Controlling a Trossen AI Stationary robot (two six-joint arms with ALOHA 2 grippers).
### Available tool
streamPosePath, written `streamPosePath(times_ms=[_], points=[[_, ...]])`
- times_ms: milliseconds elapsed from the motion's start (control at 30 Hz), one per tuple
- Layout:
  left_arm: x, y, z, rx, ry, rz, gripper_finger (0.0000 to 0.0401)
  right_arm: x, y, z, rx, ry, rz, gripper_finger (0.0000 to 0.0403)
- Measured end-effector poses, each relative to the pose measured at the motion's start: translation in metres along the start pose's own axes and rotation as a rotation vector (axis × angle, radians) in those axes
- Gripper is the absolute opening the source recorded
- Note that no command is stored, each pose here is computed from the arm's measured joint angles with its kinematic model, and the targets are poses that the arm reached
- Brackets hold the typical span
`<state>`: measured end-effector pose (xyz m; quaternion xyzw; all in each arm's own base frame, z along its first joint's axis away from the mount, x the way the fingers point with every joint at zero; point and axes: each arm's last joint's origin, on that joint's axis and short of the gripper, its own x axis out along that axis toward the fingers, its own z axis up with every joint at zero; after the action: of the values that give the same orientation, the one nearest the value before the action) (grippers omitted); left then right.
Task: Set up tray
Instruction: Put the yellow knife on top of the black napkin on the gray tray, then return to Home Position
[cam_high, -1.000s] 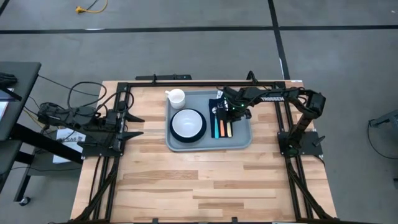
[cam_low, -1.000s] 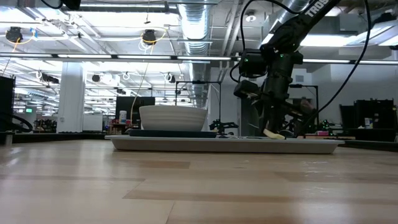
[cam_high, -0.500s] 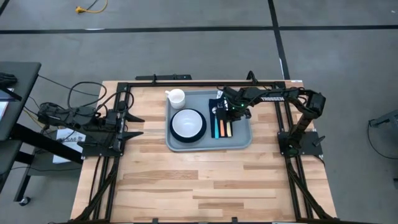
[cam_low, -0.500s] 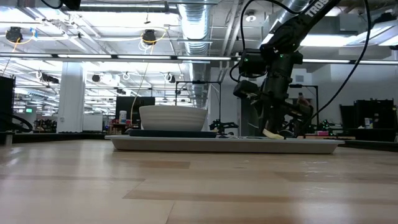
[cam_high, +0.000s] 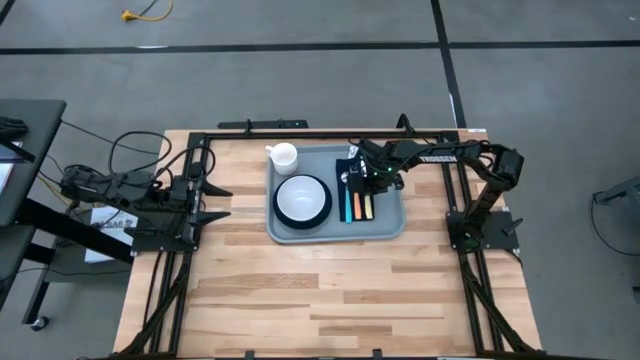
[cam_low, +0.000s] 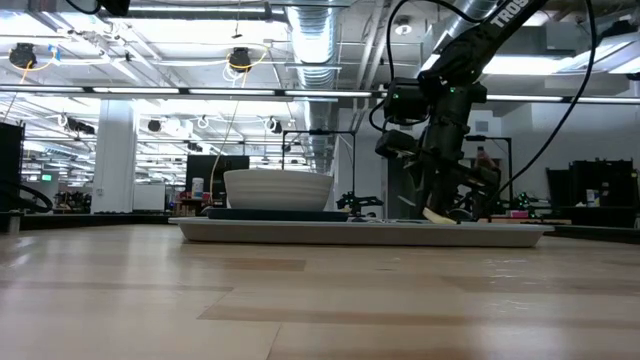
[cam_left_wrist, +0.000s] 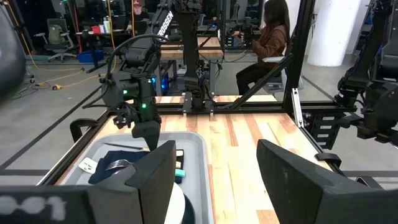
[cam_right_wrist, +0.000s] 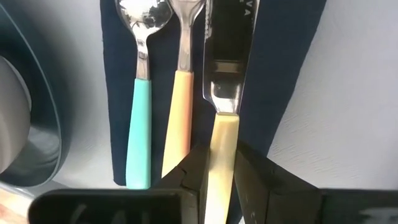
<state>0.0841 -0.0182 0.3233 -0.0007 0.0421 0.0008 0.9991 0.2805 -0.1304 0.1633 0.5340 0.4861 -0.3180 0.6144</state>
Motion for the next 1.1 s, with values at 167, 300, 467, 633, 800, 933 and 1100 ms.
streamPosePath(times_ms=[167, 300, 467, 633, 800, 933, 1100], points=[[0.0, 0.0, 0.0, 0.0, 0.0, 0.0, 0.0213, 0.0, 0.002, -0.001, -0.008, -0.001, 0.005, 0.0062], [0.0, 0.0, 0.0, 0.0, 0.0, 0.0, 0.0212, 0.001, 0.002, -0.002, -0.01, 0.0, 0.005, 0.0082], [0.0, 0.0, -0.001, -0.001, 0.005, 0.0, 0.0213, 0.001, 0.002, -0.001, 0.001, -0.006, 0.001, 0.01], [0.0, 0.0, -0.002, -0.007, 0.017, 0.001, 0.0213, 0.0, 0.001, 0.002, -0.01, -0.032, 0.001, 0.0102], [0.0, 0.001, -0.002, -0.004, 0.021, 0.048, 0.0212, -0.007, 0.001, 0.009, -0.049, -0.046, 0.016, 0.0103], [-0.001, 0.003, -0.005, -0.035, 0.048, 0.112, 0.0213, -0.024, 0.008, 0.011, -0.103, -0.024, 0.086, 0.0102], [-0.001, 0.004, -0.017, -0.065, 0.147, 0.118, 0.0213, -0.04, 0.025, -0.008, -0.207, -0.022, 0.152, 0.0102]])
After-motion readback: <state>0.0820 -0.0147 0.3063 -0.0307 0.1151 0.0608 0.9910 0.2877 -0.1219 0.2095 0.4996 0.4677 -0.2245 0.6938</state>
